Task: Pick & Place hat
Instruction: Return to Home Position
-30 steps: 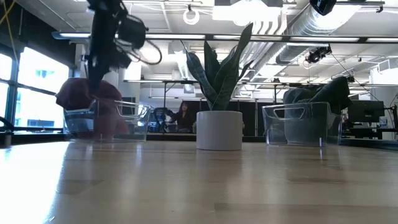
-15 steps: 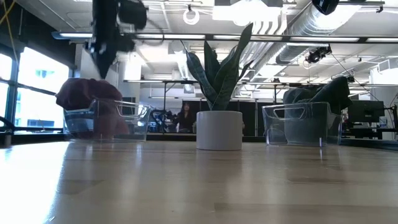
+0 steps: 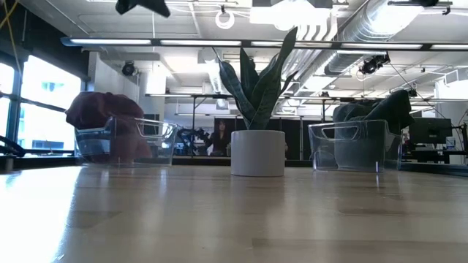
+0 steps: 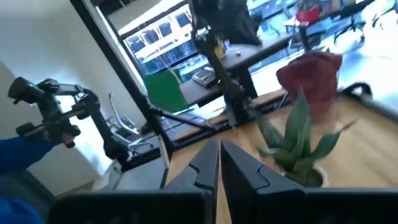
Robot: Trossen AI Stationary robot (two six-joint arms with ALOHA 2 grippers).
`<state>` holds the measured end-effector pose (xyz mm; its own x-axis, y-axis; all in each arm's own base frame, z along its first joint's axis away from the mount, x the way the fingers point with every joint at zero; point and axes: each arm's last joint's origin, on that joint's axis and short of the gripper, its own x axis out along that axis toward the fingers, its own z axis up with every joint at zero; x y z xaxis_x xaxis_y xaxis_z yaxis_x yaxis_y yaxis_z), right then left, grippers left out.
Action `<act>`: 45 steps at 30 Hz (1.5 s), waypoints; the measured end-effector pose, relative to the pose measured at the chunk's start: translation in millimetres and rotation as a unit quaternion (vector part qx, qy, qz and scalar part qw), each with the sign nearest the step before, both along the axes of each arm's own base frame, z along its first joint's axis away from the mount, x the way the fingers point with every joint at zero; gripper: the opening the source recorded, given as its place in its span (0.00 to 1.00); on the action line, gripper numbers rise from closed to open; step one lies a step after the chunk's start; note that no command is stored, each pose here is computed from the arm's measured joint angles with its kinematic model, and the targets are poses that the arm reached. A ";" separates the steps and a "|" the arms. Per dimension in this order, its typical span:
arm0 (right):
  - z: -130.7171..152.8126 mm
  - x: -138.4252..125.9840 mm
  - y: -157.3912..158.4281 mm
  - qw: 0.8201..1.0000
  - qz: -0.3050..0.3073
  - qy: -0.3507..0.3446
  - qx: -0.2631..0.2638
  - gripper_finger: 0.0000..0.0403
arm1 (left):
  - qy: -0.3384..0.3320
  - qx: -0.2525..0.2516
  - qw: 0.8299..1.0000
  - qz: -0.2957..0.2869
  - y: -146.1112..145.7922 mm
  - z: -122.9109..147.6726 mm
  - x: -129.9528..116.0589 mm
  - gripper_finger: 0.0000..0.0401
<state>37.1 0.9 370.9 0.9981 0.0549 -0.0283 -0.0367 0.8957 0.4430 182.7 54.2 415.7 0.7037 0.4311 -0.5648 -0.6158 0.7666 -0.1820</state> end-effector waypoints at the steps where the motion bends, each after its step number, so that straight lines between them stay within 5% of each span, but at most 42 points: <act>1: -7.0 1.0 0.1 1.000 0.003 0.002 0.007 0.03 | -0.011 0.005 1.000 -0.006 -2.6 2.0 1.7 0.00; 11: -104.9 57.1 -4.0 0.995 0.007 -0.092 -0.035 0.01 | -0.012 -0.015 1.000 -0.011 -5.8 -4.2 18.4 0.00; 20: -169.8 63.9 -5.3 0.991 -0.005 -0.136 -0.002 0.00 | -0.008 -0.038 0.999 -0.004 -4.8 -9.1 25.5 0.00; 31: -201.5 59.9 -6.9 0.995 -0.038 -0.033 -0.086 0.00 | -0.014 -0.061 0.998 -0.014 -6.3 -9.1 25.0 0.00; 37: -201.7 59.9 -7.6 0.993 -0.050 -0.031 -0.102 0.00 | 0.007 -0.069 0.997 -0.023 -7.5 -11.8 20.9 0.00; 45: -202.8 60.7 -7.7 0.992 -0.049 -0.025 -0.112 0.02 | -0.018 -0.025 0.998 -0.053 -11.9 -38.2 0.0 0.00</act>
